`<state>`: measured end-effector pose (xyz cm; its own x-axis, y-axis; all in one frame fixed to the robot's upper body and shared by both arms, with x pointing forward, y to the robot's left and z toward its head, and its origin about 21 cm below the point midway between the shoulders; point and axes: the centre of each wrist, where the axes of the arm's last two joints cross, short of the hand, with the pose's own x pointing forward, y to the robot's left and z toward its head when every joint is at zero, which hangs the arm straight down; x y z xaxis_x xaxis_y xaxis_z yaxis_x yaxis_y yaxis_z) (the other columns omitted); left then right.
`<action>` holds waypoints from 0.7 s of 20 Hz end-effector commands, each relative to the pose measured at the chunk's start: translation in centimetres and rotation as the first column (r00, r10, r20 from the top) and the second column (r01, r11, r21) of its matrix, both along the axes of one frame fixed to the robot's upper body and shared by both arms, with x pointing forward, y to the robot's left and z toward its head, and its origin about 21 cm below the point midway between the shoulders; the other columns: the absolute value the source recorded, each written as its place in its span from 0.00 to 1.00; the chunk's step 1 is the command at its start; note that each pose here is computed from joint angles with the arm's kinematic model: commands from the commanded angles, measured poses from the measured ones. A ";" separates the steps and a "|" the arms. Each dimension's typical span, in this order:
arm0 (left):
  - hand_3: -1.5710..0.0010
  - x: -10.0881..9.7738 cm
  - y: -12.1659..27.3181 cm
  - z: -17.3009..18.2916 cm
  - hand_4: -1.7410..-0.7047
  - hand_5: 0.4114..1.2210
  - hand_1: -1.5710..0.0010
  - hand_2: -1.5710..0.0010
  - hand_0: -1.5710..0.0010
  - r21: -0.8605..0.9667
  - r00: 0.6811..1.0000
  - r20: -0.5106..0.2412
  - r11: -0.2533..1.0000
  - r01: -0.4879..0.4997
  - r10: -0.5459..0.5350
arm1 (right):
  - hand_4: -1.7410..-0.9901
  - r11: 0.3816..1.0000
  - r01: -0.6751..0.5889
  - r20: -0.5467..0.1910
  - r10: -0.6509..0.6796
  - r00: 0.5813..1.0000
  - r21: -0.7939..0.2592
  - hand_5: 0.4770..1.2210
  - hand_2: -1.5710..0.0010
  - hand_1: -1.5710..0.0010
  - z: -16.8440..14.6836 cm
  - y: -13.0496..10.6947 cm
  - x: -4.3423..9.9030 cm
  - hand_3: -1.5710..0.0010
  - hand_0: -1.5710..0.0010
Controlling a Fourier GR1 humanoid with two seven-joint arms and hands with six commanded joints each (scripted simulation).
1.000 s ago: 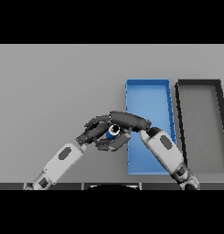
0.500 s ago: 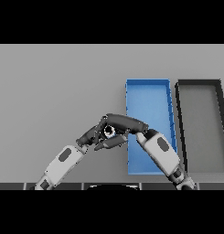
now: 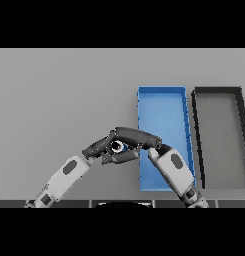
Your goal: Pick up the blue pipe and place it into the blue bin.
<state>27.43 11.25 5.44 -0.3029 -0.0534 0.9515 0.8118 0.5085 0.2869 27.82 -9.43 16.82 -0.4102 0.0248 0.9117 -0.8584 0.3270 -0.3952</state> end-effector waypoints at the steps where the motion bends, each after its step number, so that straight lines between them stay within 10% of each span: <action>1: 0.89 -0.1 0.2 0.0 0.61 0.95 0.74 0.73 0.68 0.020 1.000 0.000 1.000 0.002 -0.002 | 0.34 1.000 0.004 -0.003 -0.004 1.000 -0.003 0.98 0.01 0.01 0.2 0.1 0.0 0.01 0.01; 7: 0.97 0.1 0.2 -0.2 0.86 0.47 0.93 0.93 0.92 0.079 0.998 0.021 0.995 -0.066 0.065 | 0.34 1.000 0.009 -0.020 -0.009 1.000 0.015 0.99 0.00 0.00 0.2 0.4 -0.1 0.00 0.00; 14: 0.99 0.4 0.6 -0.4 0.85 0.25 0.99 0.99 0.98 0.088 0.989 -0.067 0.989 -0.123 0.129 | 0.33 0.998 0.035 -0.008 -0.034 0.999 0.050 1.00 0.00 0.00 0.5 0.2 0.2 0.00 0.00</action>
<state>27.81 11.85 5.01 -0.2193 -0.1674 0.9612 0.7625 0.5853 0.2759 28.03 -9.25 17.35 -0.4051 -0.0089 0.9142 -0.8489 0.3749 -0.3725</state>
